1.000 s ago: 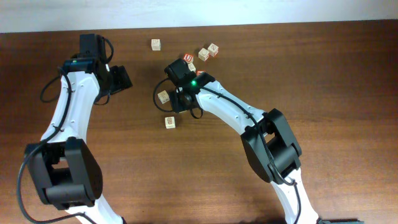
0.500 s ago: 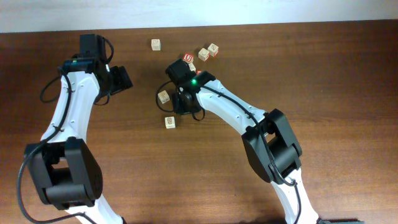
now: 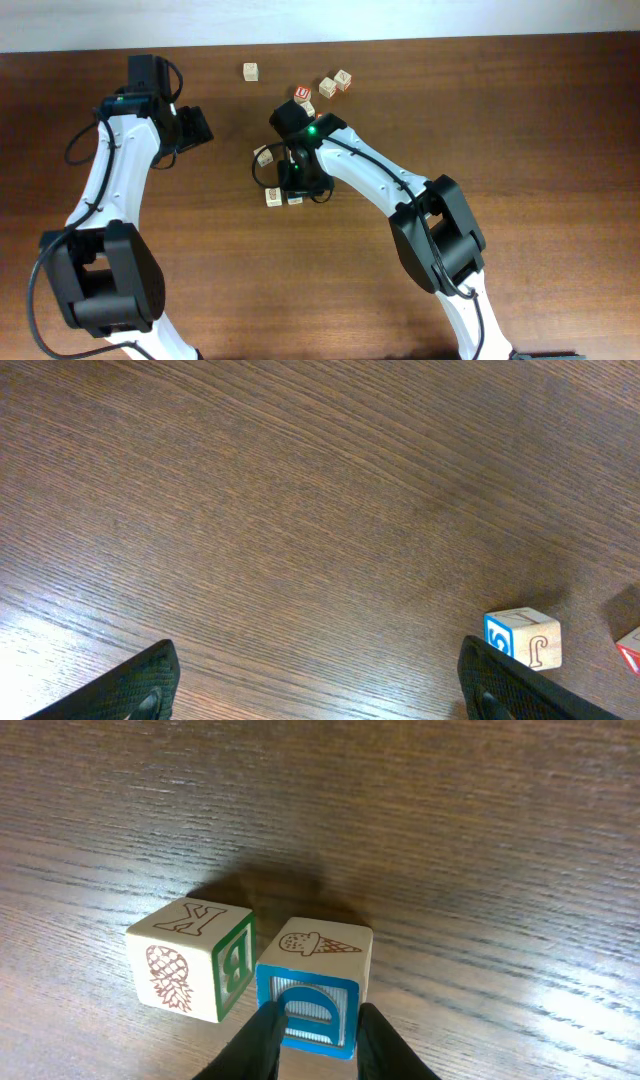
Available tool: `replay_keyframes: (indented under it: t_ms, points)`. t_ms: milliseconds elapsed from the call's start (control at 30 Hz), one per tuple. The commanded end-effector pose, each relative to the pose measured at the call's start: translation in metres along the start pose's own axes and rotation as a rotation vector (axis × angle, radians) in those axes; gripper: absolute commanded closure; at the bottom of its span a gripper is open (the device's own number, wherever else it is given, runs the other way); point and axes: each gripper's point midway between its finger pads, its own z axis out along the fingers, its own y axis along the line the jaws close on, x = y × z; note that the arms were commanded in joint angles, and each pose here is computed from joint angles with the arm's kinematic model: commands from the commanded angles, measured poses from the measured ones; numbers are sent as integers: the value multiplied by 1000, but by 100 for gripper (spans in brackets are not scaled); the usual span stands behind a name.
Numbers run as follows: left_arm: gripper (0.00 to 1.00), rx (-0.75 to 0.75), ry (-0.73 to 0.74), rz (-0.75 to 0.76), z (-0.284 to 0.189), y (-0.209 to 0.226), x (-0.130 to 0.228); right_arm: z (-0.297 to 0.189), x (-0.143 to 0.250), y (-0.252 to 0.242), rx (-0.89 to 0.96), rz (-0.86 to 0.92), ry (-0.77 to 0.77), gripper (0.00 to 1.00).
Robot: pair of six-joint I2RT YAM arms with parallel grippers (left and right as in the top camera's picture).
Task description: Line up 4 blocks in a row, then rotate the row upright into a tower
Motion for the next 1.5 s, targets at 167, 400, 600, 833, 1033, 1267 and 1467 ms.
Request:
replay_keyframes:
  t_ms: [167,400,600,833,1033,1267,1467]
  points:
    - [13,2,5,-7,2,-1,0,10,9,6,-23,40,36,75]
    - [13,2,5,-7,2,-1,0,11,7,17,-57,34,27,75]
    - [13,2,5,-7,2,-1,0,2,-2,11,-58,29,1,51]
    - [13,2,5,-7,2,-1,0,-46,-77,-26,119,-57,-274,44]
    - [13,2,5,-7,2,-1,0,-31,-112,-40,145,218,-430,50]
    - [13,1,8,-6,2,0,0,-11,-122,-50,172,272,-467,50]
    - [12,1,8,-6,2,0,0,-3,-122,-53,178,272,-458,65]
